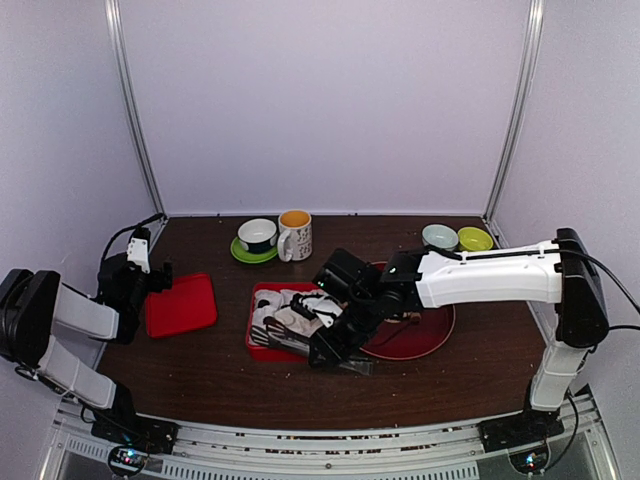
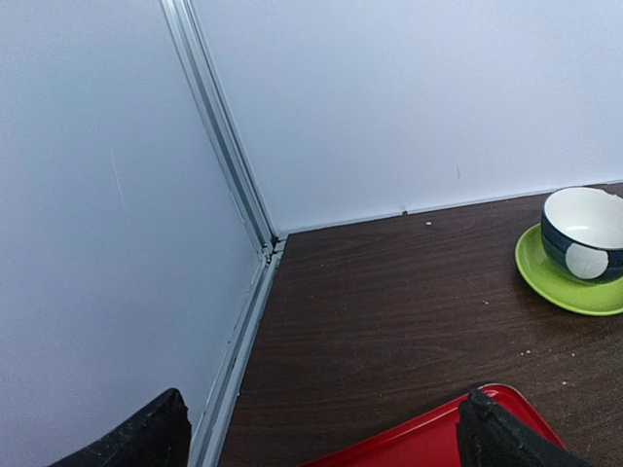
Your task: Pack the chocolate
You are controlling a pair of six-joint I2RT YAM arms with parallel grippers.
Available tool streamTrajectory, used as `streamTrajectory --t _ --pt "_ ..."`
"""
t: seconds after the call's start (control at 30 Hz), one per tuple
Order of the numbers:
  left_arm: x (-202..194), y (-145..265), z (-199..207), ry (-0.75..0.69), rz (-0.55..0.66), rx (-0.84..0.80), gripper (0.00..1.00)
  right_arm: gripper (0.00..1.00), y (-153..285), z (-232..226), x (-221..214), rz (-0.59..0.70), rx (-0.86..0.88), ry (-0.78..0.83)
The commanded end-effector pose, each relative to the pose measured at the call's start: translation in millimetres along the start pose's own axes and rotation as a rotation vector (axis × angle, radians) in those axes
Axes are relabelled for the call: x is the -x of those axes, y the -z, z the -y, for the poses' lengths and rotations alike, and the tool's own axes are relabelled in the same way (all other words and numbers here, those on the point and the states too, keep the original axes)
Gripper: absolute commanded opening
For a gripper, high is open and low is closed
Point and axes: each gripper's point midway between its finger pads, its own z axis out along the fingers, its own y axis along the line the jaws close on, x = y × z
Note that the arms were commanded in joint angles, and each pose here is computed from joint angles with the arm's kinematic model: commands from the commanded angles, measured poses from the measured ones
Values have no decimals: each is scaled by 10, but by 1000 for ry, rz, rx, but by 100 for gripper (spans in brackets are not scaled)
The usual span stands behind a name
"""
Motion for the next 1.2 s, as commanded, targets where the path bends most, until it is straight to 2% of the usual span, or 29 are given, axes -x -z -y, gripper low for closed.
streamTrajectory --t 0.0,0.23,0.4,0.8,1.17 --pt "118 7 -31 11 55 6 98 37 179 -33 162 71 -29 20" --pt "118 6 -30 11 55 6 98 34 594 114 278 227 -102 -37" --pt "119 5 -32 11 55 7 98 34 849 322 137 277 -152 -107" --pt "120 5 -32 11 56 7 98 35 1135 744 -600 258 -272 -235" --pt "117 6 -30 11 55 6 98 35 976 1040 -920 162 -368 -265"
